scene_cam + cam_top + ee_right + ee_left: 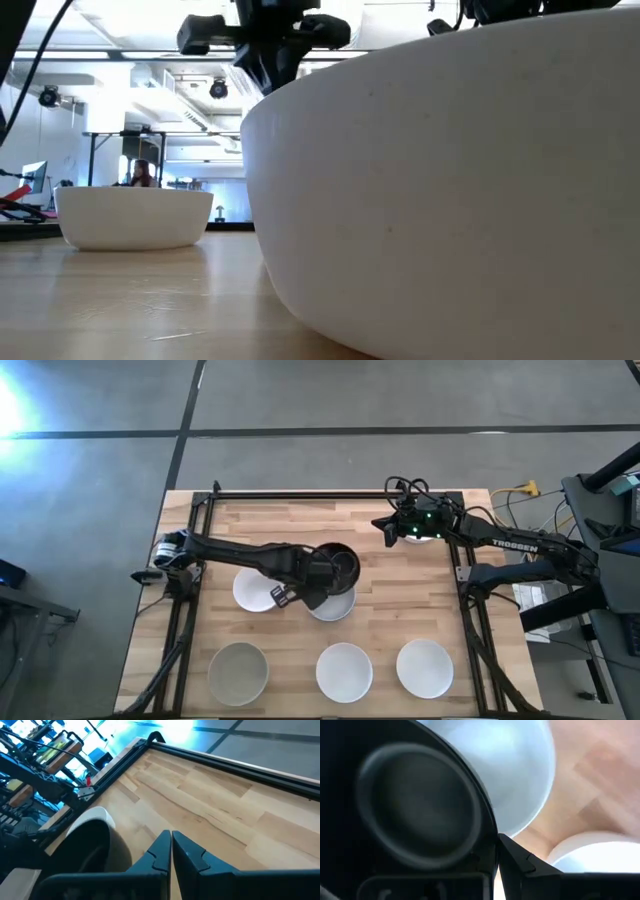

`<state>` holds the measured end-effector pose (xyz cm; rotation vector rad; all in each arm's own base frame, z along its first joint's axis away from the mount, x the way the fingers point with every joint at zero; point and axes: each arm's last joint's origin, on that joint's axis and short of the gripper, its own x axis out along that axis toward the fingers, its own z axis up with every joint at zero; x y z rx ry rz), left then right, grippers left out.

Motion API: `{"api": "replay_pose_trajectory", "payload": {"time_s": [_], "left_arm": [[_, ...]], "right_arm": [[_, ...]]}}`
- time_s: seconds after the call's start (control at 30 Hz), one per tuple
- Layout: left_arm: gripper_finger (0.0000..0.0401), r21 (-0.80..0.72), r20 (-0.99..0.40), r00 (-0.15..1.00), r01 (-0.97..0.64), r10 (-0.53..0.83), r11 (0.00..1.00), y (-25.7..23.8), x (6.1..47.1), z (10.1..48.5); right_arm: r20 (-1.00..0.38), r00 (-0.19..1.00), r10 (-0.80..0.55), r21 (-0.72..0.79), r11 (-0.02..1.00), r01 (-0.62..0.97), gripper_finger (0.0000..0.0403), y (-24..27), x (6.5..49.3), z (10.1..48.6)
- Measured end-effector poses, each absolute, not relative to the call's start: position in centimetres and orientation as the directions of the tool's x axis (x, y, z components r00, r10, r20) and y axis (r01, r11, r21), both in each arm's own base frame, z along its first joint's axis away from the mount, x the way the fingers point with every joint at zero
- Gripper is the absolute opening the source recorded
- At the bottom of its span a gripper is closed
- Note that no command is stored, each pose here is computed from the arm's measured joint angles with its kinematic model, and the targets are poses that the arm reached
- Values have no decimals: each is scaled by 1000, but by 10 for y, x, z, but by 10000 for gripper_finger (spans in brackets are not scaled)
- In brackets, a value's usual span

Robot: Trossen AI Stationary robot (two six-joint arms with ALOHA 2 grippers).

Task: Nest bowls inside each other
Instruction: Stack the black bowl on top of the white bowl

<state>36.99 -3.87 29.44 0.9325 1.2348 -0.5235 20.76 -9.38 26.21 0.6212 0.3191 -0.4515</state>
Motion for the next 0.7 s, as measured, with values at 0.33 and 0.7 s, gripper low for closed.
{"api": "replay_pose_trajectory", "payload": {"time_s": [0.33,0.7], "left_arm": [[0,281,-958,265,789,109,547,-38,371,291],[0,224,-967,252,817,20,532,-48,364,299]], "right_arm": [[-416,856,-308,484,722,495,9,-94,208,262],[-417,854,-312,482,721,498,9,-94,207,262]]}}
